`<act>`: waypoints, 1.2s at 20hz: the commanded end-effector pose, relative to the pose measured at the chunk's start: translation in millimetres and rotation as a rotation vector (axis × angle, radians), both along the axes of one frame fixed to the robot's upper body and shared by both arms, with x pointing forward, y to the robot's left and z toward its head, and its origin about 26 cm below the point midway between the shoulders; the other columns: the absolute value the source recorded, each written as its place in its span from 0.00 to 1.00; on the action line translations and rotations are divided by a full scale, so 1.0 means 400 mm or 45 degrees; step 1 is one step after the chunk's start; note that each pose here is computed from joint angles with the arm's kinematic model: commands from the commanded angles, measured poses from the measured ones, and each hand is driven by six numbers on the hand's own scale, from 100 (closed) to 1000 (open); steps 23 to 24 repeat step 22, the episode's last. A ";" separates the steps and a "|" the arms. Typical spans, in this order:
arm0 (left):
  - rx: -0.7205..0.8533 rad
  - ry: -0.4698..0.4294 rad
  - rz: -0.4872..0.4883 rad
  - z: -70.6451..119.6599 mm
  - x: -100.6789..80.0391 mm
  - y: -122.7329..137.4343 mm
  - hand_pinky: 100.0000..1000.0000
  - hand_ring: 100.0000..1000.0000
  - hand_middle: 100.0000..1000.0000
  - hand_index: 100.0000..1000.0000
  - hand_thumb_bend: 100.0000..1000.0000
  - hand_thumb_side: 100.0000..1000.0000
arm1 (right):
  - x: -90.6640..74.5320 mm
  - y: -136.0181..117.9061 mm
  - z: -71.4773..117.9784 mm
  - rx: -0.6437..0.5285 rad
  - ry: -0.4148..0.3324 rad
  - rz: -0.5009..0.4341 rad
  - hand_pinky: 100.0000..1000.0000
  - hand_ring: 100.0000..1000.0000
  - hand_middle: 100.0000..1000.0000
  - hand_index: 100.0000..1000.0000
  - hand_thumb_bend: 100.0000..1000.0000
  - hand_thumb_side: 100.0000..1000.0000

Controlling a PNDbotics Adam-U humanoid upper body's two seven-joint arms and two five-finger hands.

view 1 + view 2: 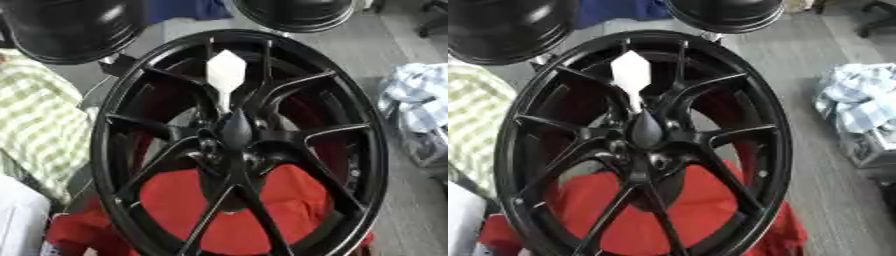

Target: Pull the pin out of the wheel hub.

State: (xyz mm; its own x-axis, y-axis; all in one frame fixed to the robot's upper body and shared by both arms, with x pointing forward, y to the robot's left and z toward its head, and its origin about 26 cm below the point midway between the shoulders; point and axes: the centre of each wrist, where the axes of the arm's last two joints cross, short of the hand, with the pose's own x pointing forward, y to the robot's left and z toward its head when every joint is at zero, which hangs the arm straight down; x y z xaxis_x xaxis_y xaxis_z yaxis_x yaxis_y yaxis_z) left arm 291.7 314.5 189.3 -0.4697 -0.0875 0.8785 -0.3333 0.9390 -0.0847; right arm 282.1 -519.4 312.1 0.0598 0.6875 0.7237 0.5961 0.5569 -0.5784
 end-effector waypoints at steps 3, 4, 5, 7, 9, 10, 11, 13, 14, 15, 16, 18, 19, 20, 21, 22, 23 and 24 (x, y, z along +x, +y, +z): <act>0.019 -0.039 0.011 0.022 -0.007 0.007 0.75 0.57 0.55 0.69 0.72 0.41 | -0.011 0.002 0.044 -0.012 -0.096 -0.027 0.79 0.86 0.84 0.84 0.26 0.45; 0.020 -0.040 0.010 0.023 -0.007 0.007 0.75 0.57 0.55 0.69 0.72 0.41 | -0.010 0.010 0.050 -0.012 -0.121 -0.009 0.79 0.84 0.81 0.83 0.24 0.45; 0.020 -0.040 0.008 0.023 -0.007 0.006 0.75 0.57 0.55 0.69 0.72 0.41 | -0.007 0.024 0.056 -0.017 -0.147 0.020 0.78 0.83 0.80 0.83 0.23 0.45; 0.022 -0.043 0.004 0.025 -0.007 0.005 0.75 0.57 0.55 0.69 0.72 0.41 | -0.003 0.060 0.073 -0.047 -0.197 0.096 0.78 0.79 0.75 0.81 0.22 0.43; 0.023 -0.044 -0.003 0.026 -0.006 0.002 0.75 0.57 0.55 0.69 0.71 0.40 | 0.007 0.116 0.086 -0.061 -0.255 0.242 0.77 0.77 0.71 0.78 0.19 0.42; 0.022 -0.045 -0.007 0.026 -0.006 0.001 0.75 0.57 0.55 0.69 0.71 0.40 | 0.011 0.142 0.091 -0.056 -0.278 0.317 0.76 0.76 0.70 0.77 0.17 0.40; 0.022 -0.044 -0.012 0.026 -0.006 -0.001 0.75 0.57 0.55 0.69 0.71 0.40 | 0.016 0.171 0.098 -0.052 -0.302 0.398 0.76 0.76 0.70 0.77 0.17 0.40; 0.021 -0.045 -0.019 0.026 -0.005 -0.003 0.75 0.57 0.55 0.69 0.71 0.40 | 0.025 0.225 0.109 -0.049 -0.336 0.538 0.76 0.74 0.68 0.76 0.16 0.40; 0.021 -0.045 -0.021 0.027 -0.005 -0.003 0.75 0.57 0.55 0.69 0.71 0.40 | 0.028 0.250 0.111 -0.047 -0.346 0.598 0.75 0.74 0.68 0.75 0.15 0.40; 0.022 -0.046 -0.023 0.027 -0.005 -0.004 0.75 0.57 0.55 0.69 0.71 0.40 | 0.032 0.274 0.114 -0.047 -0.353 0.651 0.75 0.73 0.67 0.75 0.15 0.40; 0.022 -0.048 -0.025 0.028 -0.005 -0.005 0.75 0.57 0.55 0.69 0.71 0.40 | 0.034 0.295 0.115 -0.048 -0.357 0.693 0.75 0.73 0.67 0.74 0.15 0.40; 0.021 -0.050 -0.029 0.029 -0.005 -0.006 0.75 0.57 0.55 0.69 0.71 0.40 | 0.038 0.337 0.115 -0.049 -0.361 0.774 0.75 0.74 0.68 0.75 0.14 0.41; 0.020 -0.050 -0.031 0.028 -0.004 -0.007 0.75 0.57 0.55 0.69 0.71 0.40 | 0.042 0.358 0.111 -0.035 -0.353 0.821 0.75 0.74 0.69 0.76 0.13 0.42; 0.018 -0.048 -0.033 0.028 -0.004 -0.007 0.75 0.57 0.55 0.69 0.71 0.40 | 0.045 0.376 0.109 -0.020 -0.341 0.861 0.75 0.74 0.69 0.76 0.13 0.43; 0.016 -0.046 -0.036 0.027 -0.003 -0.008 0.75 0.57 0.55 0.69 0.71 0.40 | 0.048 0.392 0.107 -0.007 -0.331 0.897 0.75 0.74 0.69 0.76 0.13 0.43; 0.014 -0.045 -0.040 0.027 -0.002 -0.009 0.75 0.57 0.55 0.69 0.71 0.40 | 0.050 0.404 0.106 -0.001 -0.325 0.924 0.75 0.74 0.68 0.76 0.12 0.43; 0.014 -0.045 -0.040 0.027 -0.002 -0.009 0.75 0.57 0.55 0.69 0.71 0.40 | 0.050 0.404 0.106 -0.001 -0.325 0.924 0.75 0.74 0.68 0.76 0.12 0.43; 0.014 -0.045 -0.040 0.027 -0.002 -0.009 0.75 0.57 0.55 0.69 0.71 0.40 | 0.050 0.404 0.106 -0.001 -0.325 0.924 0.75 0.74 0.68 0.76 0.12 0.43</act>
